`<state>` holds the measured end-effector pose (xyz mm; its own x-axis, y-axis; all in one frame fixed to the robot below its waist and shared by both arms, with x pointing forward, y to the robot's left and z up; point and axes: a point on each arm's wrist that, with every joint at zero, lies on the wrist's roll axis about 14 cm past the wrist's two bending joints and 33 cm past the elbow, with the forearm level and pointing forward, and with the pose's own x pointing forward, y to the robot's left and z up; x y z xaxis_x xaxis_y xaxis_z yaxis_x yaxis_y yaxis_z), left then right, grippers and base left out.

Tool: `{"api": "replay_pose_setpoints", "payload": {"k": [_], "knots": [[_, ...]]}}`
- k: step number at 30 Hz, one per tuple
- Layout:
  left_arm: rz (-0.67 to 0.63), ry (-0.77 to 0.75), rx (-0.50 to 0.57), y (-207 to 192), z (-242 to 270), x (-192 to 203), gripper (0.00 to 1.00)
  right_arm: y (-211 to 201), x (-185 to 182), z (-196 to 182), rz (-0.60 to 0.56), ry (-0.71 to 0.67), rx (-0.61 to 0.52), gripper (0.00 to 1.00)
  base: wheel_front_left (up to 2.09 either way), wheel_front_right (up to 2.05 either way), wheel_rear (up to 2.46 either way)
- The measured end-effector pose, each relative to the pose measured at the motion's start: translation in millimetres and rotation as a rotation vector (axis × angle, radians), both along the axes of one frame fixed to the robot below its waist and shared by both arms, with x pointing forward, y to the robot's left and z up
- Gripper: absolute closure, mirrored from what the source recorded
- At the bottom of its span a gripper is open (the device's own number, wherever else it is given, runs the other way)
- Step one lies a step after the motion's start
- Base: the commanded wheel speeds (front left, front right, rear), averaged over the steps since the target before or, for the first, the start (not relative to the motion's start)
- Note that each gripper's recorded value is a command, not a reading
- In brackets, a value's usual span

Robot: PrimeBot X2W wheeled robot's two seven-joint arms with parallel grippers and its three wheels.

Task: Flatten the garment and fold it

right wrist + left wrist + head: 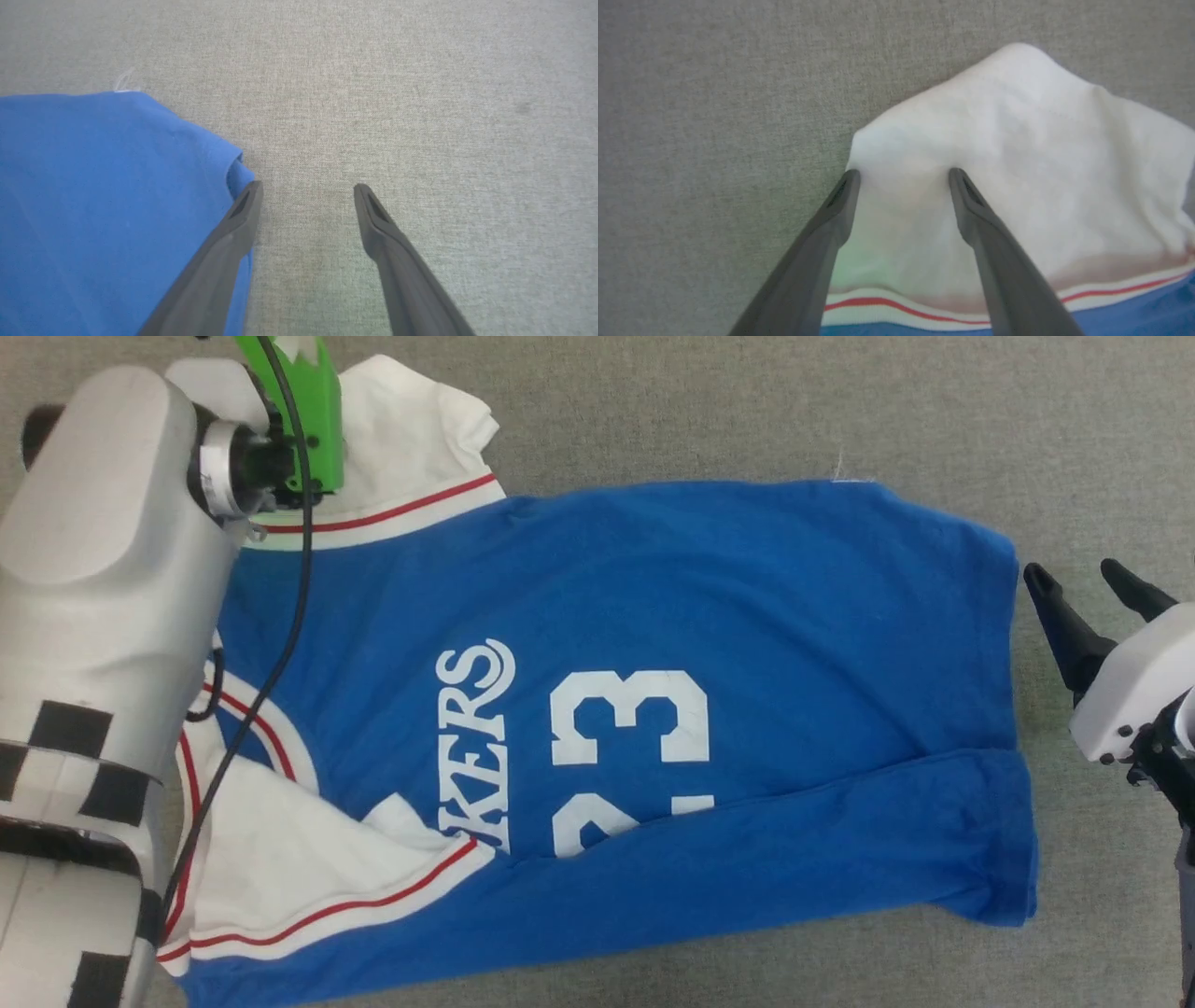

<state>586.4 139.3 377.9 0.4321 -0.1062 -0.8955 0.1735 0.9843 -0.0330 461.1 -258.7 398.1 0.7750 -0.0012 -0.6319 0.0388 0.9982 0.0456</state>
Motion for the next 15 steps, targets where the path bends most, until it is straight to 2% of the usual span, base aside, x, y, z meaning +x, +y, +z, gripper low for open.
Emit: {"api": "replay_pose_setpoints", "payload": {"k": [8, 9, 10, 11, 15], "knots": [[0.05, 0.071, -0.007, 3, -14, 5, 0.0, -3, -1, -14, -0.005, 0.033, -0.008, 0.0, 0.0, 0.0, 0.0], [0.06, 0.08, -0.016, 2, -15, 5, 0.38, -3, -1, -15, -0.006, 0.035, -0.008, 0.0, 0.0, 0.0, 0.0], [0.065, 0.085, -0.019, 2, -15, 5, 0.95, -3, -1, -16, -0.005, 0.036, -0.008, 0.0, 0.0, 0.0, 0.0], [0.069, 0.093, -0.024, 2, -15, 5, 1.0, -3, 0, -16, -0.004, 0.038, -0.008, 0.0, 0.0, 0.0, 0.0], [0.08, 0.107, -0.055, 1, -13, 3, 1.0, -1, 1, -16, 0.003, 0.035, -0.008, 0.0, 0.0, 0.0, 0.0]]}}
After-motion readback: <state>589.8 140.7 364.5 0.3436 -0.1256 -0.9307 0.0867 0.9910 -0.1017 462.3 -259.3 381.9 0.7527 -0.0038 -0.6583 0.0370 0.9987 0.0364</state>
